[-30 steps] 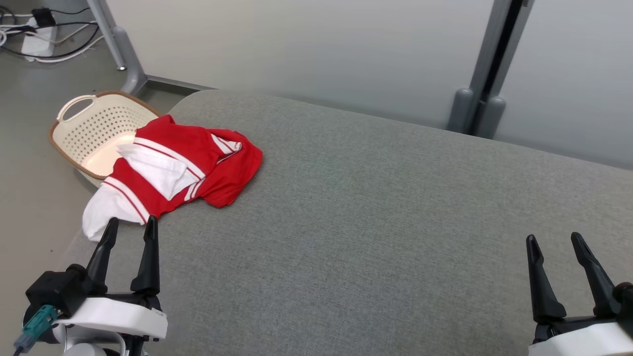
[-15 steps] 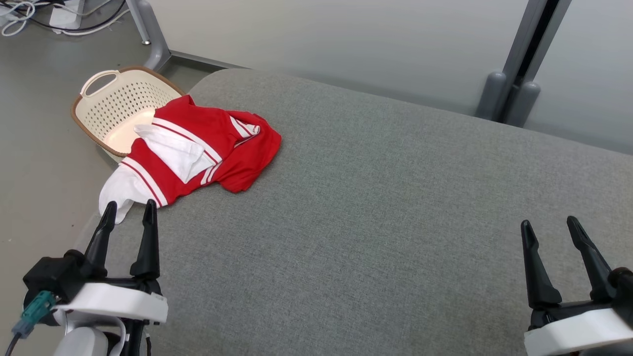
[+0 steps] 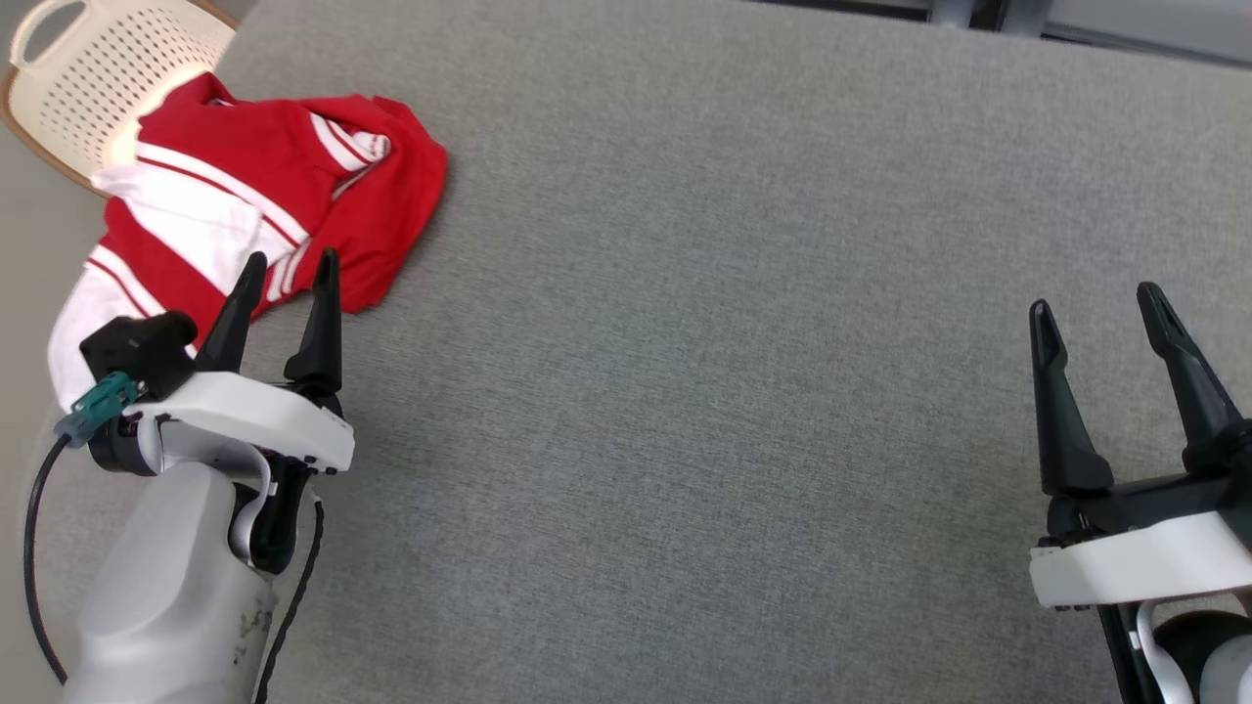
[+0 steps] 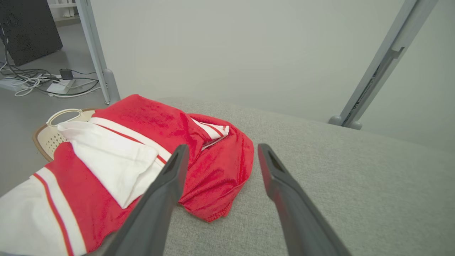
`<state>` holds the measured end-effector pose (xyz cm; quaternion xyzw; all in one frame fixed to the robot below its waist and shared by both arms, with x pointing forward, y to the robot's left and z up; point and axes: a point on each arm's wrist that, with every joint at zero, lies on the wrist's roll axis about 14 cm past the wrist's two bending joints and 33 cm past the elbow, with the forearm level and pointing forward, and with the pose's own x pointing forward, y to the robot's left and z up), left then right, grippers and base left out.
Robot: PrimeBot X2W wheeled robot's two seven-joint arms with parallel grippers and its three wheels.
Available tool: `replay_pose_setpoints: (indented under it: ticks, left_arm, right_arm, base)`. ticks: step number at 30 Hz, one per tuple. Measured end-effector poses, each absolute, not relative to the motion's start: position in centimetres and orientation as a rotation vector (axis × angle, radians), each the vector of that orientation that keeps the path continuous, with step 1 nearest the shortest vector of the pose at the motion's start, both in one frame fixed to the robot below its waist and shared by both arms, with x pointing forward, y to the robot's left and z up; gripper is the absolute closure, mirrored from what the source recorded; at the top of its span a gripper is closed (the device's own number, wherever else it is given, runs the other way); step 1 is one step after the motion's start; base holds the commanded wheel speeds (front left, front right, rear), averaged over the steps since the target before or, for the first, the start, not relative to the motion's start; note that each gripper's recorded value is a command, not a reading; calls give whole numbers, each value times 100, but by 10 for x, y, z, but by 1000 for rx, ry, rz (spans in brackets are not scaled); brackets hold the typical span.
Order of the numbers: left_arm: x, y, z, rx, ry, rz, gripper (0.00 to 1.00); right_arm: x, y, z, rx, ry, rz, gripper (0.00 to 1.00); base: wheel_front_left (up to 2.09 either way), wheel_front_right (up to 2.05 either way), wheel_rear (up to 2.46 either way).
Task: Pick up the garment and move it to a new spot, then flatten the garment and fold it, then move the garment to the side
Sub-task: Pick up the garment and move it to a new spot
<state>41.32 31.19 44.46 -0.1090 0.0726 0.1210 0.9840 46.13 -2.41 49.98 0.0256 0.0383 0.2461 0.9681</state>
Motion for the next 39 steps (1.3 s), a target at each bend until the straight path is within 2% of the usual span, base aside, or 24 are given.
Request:
replay_pose_setpoints:
  ticks: [6, 11, 13, 14, 18, 22, 28, 39]
  left_arm:
    - [432, 300, 372, -249, 380, 223, 0]
    - [439, 305, 343, -283, 477, 264, 0]
    - [442, 311, 340, -285, 486, 281, 96]
    - [443, 314, 340, -291, 485, 292, 100]
    - [444, 328, 348, -300, 462, 327, 100]
    - [458, 347, 386, -307, 322, 350, 100]
    - [448, 363, 437, -308, 127, 393, 100]
    - [406, 335, 518, -146, -119, 315, 100]
  right_arm:
    - [476, -36, 465, 66, 140, 458, 0]
    - [480, -48, 451, 64, 161, 424, 0]
    - [481, -52, 449, 63, 165, 413, 0]
    - [482, -54, 448, 63, 163, 409, 0]
    - [482, -57, 450, 66, 156, 400, 0]
    - [481, -59, 456, 69, 138, 394, 0]
    - [475, -59, 471, 78, 108, 394, 0]
    - [448, -65, 505, 99, 50, 390, 0]
  base:
    - [0, 0, 0]
    - [0, 0, 0]
    - [0, 0, 0]
    - [0, 0, 0]
    - [0, 0, 0]
    - [0, 0, 0]
    - [0, 0, 0]
    - [0, 0, 0]
